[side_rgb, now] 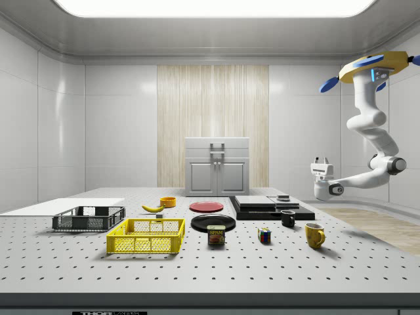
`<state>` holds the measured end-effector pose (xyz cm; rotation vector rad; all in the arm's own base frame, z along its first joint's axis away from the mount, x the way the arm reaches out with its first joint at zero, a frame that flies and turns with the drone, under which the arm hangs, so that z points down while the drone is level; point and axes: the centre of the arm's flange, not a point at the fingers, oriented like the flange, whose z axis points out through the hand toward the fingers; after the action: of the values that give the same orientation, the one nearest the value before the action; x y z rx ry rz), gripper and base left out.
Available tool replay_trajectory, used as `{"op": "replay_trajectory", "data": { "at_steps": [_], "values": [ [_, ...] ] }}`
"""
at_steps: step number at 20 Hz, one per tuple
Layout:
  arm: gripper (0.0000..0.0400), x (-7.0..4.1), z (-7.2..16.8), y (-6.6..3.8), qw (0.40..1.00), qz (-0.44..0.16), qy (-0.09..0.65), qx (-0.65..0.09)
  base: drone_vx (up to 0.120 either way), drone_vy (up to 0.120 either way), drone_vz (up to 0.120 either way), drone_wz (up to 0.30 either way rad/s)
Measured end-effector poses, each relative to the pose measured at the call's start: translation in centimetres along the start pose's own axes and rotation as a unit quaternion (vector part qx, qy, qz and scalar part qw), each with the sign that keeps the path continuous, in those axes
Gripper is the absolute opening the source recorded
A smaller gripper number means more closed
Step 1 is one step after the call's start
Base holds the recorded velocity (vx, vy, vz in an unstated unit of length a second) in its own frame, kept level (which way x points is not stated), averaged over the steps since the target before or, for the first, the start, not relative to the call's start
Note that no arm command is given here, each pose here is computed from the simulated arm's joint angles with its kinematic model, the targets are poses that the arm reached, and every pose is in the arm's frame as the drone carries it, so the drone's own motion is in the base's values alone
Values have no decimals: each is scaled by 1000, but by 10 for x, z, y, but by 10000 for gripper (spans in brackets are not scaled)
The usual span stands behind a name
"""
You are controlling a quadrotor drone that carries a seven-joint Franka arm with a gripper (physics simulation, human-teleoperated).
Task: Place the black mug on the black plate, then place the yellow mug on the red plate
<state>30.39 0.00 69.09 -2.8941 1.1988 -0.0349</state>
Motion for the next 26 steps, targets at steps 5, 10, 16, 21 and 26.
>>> {"op": "replay_trajectory", "data": {
  "at_steps": [5,10,16,21,26],
  "values": [
    [400,0,0,0,1000,0,2,1,120,-120,0,0],
    [400,-1,0,0,1000,0,3,2,120,0,0,0],
    [400,-1,0,0,1000,0,6,2,120,0,0,0],
    [400,-2,0,0,1000,0,11,1,120,0,0,0],
    [400,-4,0,-1,1000,0,19,-5,120,0,0,0]
  ]
}}
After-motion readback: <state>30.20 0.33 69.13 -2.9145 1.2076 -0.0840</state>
